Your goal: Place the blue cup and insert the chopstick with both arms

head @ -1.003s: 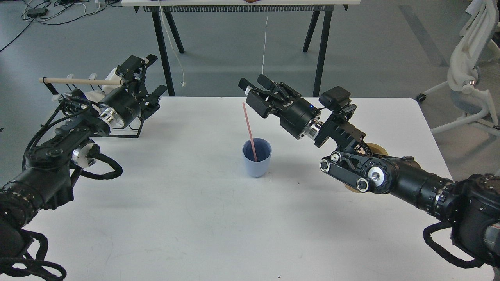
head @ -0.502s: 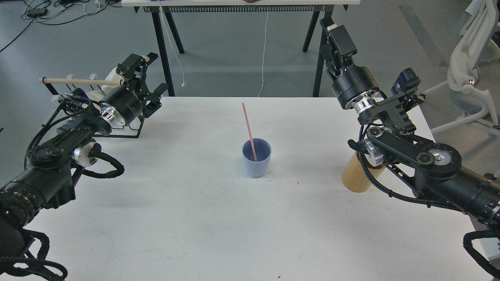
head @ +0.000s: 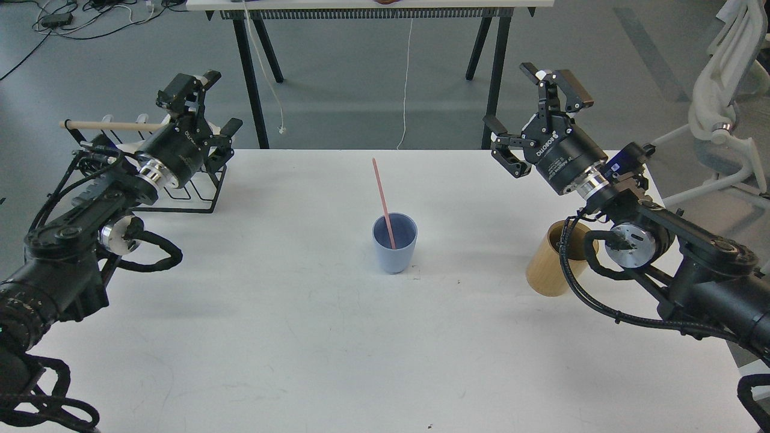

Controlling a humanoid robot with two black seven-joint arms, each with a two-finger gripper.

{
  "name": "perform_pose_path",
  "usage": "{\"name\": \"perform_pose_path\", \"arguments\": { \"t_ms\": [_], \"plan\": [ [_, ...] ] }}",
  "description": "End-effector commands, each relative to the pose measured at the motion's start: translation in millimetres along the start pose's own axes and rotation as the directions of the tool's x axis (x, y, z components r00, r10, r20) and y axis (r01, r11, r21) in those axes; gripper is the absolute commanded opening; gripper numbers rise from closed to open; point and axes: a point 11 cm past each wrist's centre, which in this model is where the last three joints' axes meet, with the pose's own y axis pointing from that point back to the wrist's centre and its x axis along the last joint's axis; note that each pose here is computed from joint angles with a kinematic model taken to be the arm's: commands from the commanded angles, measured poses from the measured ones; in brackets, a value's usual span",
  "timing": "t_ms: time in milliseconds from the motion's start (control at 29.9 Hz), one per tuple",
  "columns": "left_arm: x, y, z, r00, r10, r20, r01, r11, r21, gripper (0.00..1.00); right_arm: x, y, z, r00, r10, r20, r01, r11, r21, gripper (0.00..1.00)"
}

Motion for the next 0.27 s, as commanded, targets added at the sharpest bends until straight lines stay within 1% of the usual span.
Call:
{"name": "perform_pose_path", "arguments": {
  "t_ms": [0,234],
  "plan": [
    [0.4,0.7,-0.9,1.0,0.002,-0.002,-0.002,1.0,0.001,0.99,16.4,1.6,-6.2,0.998,0.062,-0.007,-0.062,0.998,0.025,0.99],
    [-0.3,0.4,-1.3,1.0,0.0,-0.002,0.0,1.0,0.002,0.99,18.4,7.7,-1.1,0.997,0.074,0.011,-0.074,0.997,0.023,0.99]
  ]
}}
